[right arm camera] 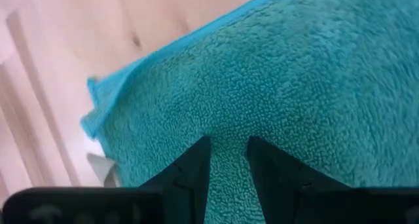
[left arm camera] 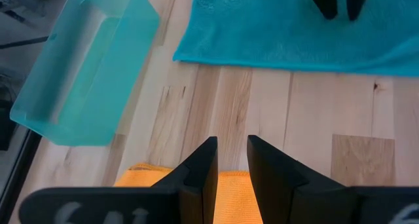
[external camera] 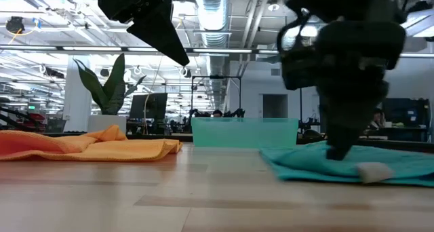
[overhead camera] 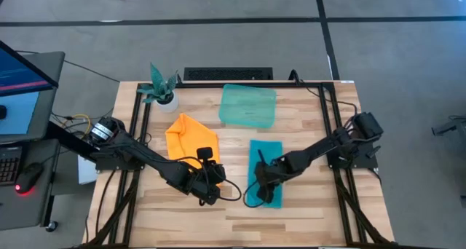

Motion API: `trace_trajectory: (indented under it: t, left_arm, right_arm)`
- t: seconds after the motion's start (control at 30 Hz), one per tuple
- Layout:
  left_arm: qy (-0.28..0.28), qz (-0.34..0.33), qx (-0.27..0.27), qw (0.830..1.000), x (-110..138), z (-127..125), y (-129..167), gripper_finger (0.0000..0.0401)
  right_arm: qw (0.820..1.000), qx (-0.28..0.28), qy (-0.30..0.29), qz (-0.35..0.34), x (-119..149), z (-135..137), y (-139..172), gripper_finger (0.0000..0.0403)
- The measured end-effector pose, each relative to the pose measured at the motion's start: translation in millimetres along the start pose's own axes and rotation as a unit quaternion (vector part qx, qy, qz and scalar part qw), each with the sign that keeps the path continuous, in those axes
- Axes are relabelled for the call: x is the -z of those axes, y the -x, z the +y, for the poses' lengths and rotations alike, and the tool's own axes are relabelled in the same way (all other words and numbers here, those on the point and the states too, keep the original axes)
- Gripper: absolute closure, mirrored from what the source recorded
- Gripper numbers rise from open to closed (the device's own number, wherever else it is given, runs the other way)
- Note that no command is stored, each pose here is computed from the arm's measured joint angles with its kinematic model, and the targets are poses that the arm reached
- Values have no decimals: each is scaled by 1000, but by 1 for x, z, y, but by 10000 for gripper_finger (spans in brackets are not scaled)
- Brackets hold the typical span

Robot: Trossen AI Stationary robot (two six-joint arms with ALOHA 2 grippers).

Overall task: Roll microfiber towels into tight, uniform cylinder then place into a basket
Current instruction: Fold the blue microfiber towel

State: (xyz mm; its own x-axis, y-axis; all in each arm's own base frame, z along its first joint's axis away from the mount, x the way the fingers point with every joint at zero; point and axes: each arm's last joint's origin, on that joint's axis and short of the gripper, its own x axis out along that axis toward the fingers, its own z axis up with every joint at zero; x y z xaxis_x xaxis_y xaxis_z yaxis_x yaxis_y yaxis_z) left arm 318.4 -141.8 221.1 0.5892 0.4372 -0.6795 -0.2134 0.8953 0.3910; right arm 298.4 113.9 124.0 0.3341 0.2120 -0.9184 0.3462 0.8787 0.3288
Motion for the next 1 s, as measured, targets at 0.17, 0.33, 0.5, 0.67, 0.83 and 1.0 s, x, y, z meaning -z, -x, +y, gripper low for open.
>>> trace_trajectory:
  t: [0.17,0.33,0.5,0.67,0.83,1.0]
  left_arm:
    - [0,0,0,1000,0,0,0,326]
    - [0,0,0,1000,0,0,0,326]
    - [0,1,1,1000,0,0,0,326]
    - [0,10,23,1000,1,-1,0,326]
    - [1,18,49,999,1,-3,0,325]
    - [13,8,67,998,-2,-5,0,311]
  right_arm:
    - [997,-15,69,7,-18,19,-7,271]
    - [994,21,106,6,-20,30,4,271]
    - [991,54,124,-17,-12,37,23,271]
    - [987,50,150,-25,3,49,42,271]
    - [978,90,187,-26,28,58,58,271]
    - [971,139,190,-38,54,63,75,271]
